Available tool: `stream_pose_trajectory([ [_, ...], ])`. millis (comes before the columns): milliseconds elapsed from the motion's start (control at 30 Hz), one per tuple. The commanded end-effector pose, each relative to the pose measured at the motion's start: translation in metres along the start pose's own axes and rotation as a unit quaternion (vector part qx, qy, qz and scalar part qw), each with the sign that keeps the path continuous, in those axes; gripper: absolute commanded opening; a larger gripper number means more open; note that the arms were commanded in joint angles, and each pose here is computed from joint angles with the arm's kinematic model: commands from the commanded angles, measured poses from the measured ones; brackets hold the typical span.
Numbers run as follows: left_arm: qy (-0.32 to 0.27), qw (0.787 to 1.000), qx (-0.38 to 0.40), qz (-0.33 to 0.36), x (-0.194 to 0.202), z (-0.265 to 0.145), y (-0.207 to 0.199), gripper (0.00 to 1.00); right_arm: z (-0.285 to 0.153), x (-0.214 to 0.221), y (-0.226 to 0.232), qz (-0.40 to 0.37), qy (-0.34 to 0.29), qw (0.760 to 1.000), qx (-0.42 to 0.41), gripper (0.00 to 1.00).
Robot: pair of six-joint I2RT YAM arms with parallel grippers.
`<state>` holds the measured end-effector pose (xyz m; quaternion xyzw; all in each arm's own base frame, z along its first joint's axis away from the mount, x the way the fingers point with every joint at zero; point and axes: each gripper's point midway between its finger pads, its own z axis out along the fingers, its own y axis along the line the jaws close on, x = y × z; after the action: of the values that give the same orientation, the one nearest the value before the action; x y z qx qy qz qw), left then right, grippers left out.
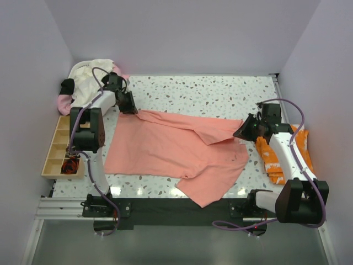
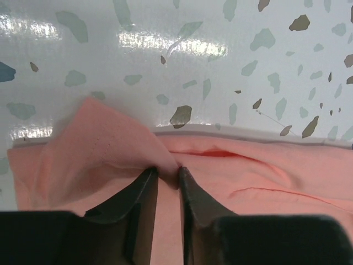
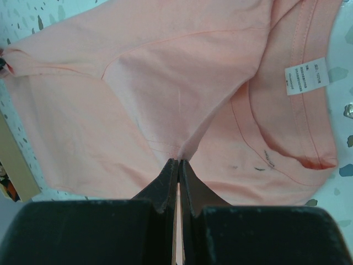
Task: Fold and stack the t-shirts
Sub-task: Fold the flattened tshirt in 1/3 of the way
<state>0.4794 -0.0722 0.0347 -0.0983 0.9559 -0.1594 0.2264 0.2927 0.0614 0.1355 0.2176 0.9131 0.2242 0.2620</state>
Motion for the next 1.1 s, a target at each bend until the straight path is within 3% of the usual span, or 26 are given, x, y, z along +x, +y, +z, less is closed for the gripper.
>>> stream_pose_trajectory([
  [0,-0.025,1.0,-0.008,0.013,-0.019,-0.006,-0.003,0.21,-0.001,-0.004,0.003,0.0,-0.012,1.0,-0.007,0.0],
  [67,-0.025,1.0,-0.011,0.014,-0.019,-0.008,-0.003,0.06,-0.001,-0.004,0.003,0.0,-0.011,1.0,-0.006,0.0],
  [133,-0.029,0.999,-0.012,0.018,-0.02,-0.013,-0.005,0.0,-0.001,-0.005,0.003,-0.001,-0.012,1.0,-0.007,0.0],
  [600,-0.058,0.998,0.01,0.021,0.005,-0.066,-0.032,0.0,-0.011,-0.001,0.002,-0.007,-0.016,1.0,-0.001,0.0],
  [733,-0.071,0.997,-0.007,0.027,0.002,-0.078,-0.028,0.0,-0.018,-0.019,0.007,-0.017,-0.055,0.998,0.0,0.0],
  [933,-0.071,0.996,-0.035,0.035,0.001,-0.079,-0.018,0.0,-0.019,-0.058,-0.012,-0.039,-0.118,0.989,0.075,0.0],
  [1067,-0.064,0.996,-0.052,0.038,0.007,-0.075,-0.009,0.0,-0.011,-0.073,-0.016,-0.045,-0.125,0.987,0.095,0.0],
])
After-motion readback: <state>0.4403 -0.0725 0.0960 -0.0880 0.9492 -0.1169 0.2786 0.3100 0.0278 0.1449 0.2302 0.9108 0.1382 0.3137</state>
